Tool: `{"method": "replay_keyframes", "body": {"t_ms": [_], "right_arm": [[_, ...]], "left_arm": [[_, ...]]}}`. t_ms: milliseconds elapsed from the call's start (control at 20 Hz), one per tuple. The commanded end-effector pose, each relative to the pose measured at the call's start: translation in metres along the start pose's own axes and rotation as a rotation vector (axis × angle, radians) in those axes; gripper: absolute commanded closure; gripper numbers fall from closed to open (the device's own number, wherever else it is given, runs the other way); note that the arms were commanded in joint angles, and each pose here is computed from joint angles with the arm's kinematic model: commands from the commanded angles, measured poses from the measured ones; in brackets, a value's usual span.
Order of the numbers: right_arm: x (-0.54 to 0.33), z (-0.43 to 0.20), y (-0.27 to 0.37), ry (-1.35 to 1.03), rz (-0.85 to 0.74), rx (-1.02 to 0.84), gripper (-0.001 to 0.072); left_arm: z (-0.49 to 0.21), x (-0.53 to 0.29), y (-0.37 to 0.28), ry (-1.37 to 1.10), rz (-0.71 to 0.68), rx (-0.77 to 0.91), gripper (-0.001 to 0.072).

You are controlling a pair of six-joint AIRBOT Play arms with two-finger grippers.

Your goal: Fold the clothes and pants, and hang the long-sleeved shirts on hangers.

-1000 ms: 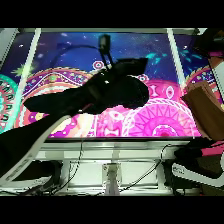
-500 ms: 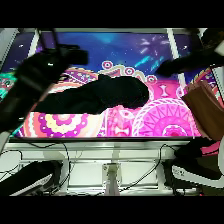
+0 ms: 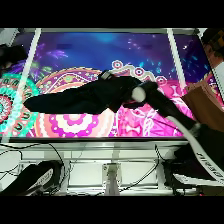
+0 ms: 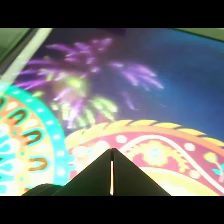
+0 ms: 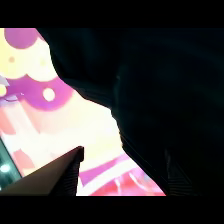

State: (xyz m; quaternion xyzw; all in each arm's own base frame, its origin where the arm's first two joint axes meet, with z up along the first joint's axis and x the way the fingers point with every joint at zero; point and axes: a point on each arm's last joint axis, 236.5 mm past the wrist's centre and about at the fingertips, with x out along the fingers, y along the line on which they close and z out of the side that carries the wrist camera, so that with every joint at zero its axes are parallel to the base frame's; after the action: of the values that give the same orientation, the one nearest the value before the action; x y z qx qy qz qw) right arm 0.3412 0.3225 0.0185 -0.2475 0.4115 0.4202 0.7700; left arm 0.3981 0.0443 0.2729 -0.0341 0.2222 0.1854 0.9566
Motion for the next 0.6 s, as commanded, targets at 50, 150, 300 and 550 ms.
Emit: {"method": "replay_keyframes", "body": {"t_ms": [50, 150, 300, 550], "right_arm": [[0.068, -0.002, 0.034, 0.012, -0.040, -0.063, 0.0077], [0.085, -0.002, 0.039, 0.005, -0.050, -0.104, 0.0018], [0.099, -0.001, 0.021, -0.017, -0.113, -0.046, 0.0025], [0.095, -0.033, -0.052, 0.053, -0.288, 0.222, 0.0166]], "left_arm": [[0.001, 0.004, 0.030, 0.009, 0.070, -0.029, 0.0686], [0.002, 0.004, 0.030, 0.005, 0.068, -0.029, 0.0687], [0.002, 0.004, 0.030, 0.006, 0.069, -0.030, 0.0686], [0.002, 0.004, 0.030, 0.006, 0.069, -0.029, 0.0687]]}}
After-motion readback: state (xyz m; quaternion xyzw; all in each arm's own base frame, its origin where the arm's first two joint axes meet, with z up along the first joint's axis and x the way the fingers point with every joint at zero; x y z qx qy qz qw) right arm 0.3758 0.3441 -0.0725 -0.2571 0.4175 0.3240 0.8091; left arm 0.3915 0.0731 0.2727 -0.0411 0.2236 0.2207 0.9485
